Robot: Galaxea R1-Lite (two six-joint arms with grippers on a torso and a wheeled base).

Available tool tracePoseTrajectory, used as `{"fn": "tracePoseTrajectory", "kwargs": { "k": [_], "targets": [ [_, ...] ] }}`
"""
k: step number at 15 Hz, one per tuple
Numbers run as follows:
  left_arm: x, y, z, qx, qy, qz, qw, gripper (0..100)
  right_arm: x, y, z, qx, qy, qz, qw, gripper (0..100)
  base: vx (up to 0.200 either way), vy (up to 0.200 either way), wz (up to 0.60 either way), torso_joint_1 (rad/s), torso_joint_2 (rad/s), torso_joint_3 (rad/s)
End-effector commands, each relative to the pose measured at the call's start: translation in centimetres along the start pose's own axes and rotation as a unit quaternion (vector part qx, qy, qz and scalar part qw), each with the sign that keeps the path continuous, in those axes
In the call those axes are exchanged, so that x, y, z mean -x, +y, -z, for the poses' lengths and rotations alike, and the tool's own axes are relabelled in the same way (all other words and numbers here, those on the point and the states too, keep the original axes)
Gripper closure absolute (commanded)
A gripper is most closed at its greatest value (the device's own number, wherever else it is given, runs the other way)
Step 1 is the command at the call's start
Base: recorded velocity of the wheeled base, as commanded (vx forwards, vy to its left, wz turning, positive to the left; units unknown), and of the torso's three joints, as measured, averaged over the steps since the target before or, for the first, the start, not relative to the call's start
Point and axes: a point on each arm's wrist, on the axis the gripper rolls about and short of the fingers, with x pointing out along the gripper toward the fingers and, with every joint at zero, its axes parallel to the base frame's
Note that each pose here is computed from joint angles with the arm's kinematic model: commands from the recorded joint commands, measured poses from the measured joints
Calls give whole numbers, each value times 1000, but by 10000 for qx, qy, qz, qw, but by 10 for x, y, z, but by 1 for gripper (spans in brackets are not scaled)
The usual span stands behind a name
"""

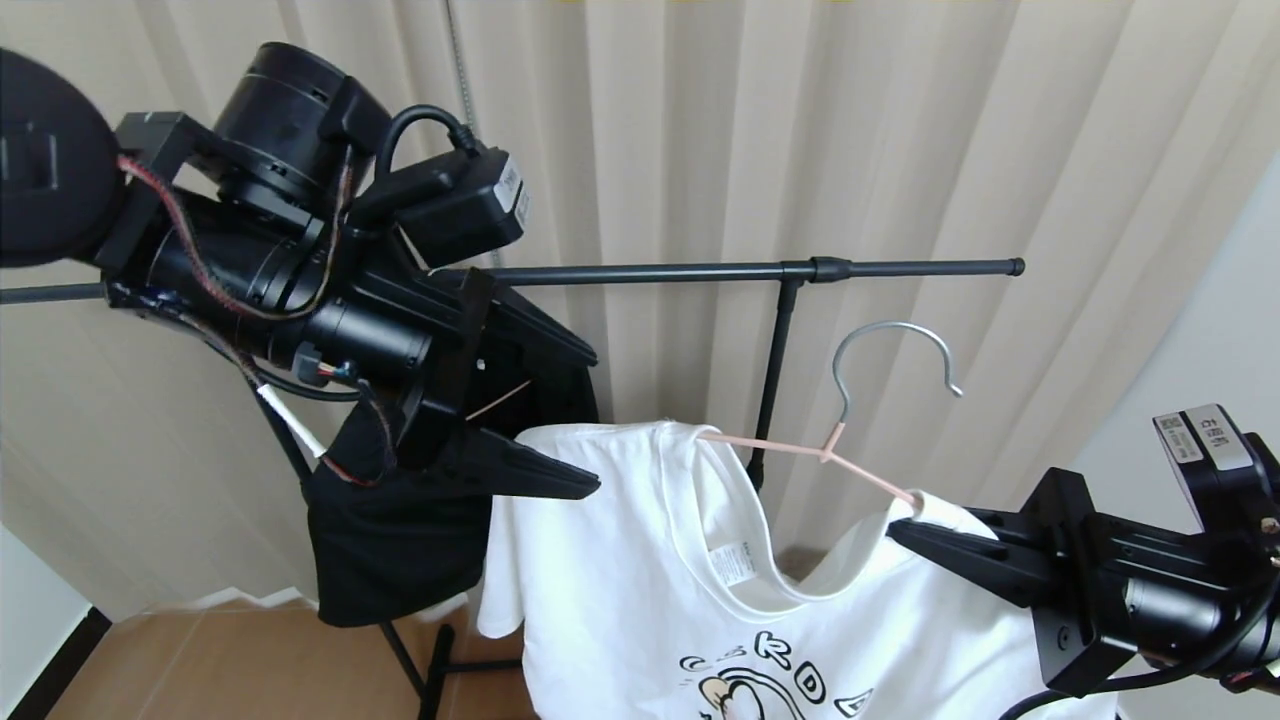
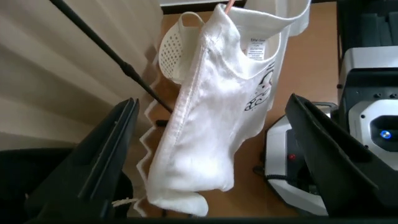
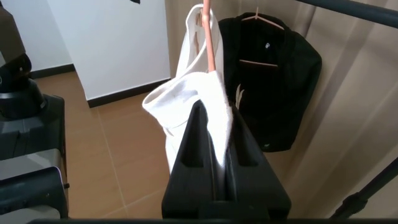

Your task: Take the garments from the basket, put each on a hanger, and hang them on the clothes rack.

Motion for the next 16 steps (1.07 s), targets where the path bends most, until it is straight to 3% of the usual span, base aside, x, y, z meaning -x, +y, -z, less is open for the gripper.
{"fn": "tracePoseTrajectory", "kwargs": {
  "k": [1, 6, 16],
  "targets": [
    [-24, 18, -3, -36, -97, 493, 9987, 0, -1, 0, 1, -18, 22, -18, 10000, 100, 0, 0, 0, 0, 0, 0],
    [-45, 19, 3, 48, -166, 864, 9961, 0, 0, 3, 1, -18, 22, -179, 9998, 100, 0, 0, 0, 0, 0, 0],
    [-69, 14, 16, 213, -48, 1186, 9927, 0, -1, 13, -2, 68, -66, -416, 9991, 100, 0, 0, 0, 0, 0, 0]
  ]
}}
